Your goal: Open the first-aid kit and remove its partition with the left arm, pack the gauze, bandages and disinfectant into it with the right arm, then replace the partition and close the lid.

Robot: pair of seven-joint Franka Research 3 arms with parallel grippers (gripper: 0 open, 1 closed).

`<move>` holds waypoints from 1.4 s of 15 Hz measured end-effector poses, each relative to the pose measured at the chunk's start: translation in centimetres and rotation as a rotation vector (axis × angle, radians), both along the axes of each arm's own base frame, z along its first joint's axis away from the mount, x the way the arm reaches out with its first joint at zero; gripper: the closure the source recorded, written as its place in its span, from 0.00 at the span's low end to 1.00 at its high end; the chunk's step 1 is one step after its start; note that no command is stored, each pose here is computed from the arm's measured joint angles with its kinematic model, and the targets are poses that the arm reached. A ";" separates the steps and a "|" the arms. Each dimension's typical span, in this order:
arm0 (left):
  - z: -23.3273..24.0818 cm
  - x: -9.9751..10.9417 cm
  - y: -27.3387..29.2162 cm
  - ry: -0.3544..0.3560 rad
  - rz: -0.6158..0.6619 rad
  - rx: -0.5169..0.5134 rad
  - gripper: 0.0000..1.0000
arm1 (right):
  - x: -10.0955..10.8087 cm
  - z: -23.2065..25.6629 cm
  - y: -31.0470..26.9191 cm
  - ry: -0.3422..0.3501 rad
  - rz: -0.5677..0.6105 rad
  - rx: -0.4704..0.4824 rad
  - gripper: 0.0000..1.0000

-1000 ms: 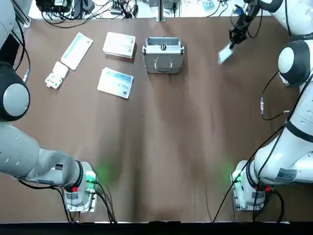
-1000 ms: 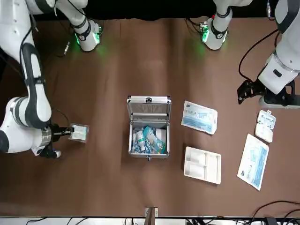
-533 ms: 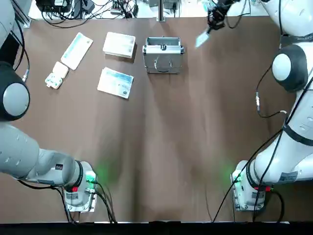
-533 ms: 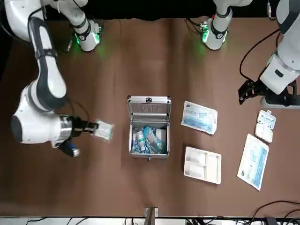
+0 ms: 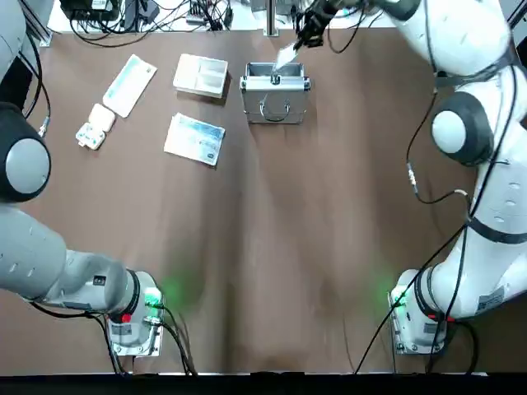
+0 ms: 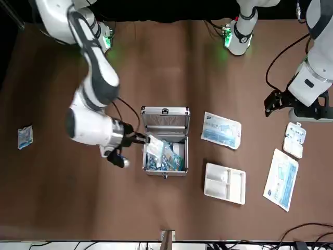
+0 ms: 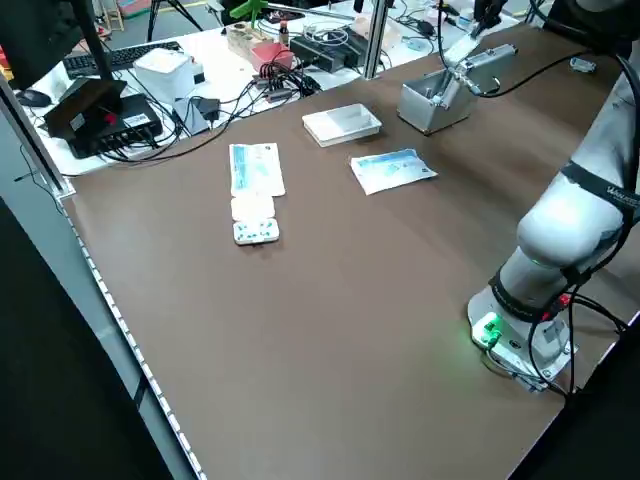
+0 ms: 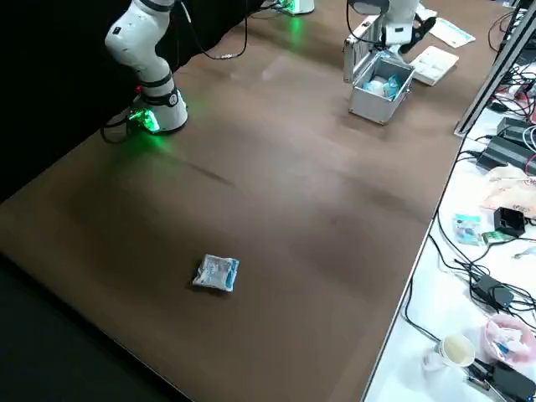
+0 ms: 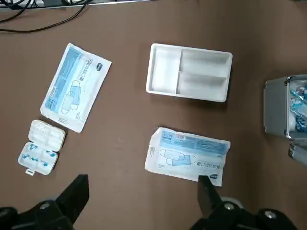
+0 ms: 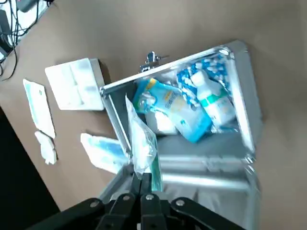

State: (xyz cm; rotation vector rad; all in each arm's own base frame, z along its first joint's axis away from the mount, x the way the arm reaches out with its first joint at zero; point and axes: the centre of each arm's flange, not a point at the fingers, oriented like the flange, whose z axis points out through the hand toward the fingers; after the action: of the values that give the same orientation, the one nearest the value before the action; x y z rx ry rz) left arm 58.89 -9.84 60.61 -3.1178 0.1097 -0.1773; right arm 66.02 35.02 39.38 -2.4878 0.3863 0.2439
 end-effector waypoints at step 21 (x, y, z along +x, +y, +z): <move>-0.8 0.1 0.3 0.021 -0.024 0.007 0.00 | -0.7 -12.3 5.0 -0.026 -0.019 -0.030 0.75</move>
State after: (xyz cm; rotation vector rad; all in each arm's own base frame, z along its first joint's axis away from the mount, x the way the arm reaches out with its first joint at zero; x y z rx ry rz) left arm 58.99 -9.50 59.77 -3.1134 0.1483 -0.1447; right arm 65.30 39.99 27.10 -2.5127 0.4059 0.1991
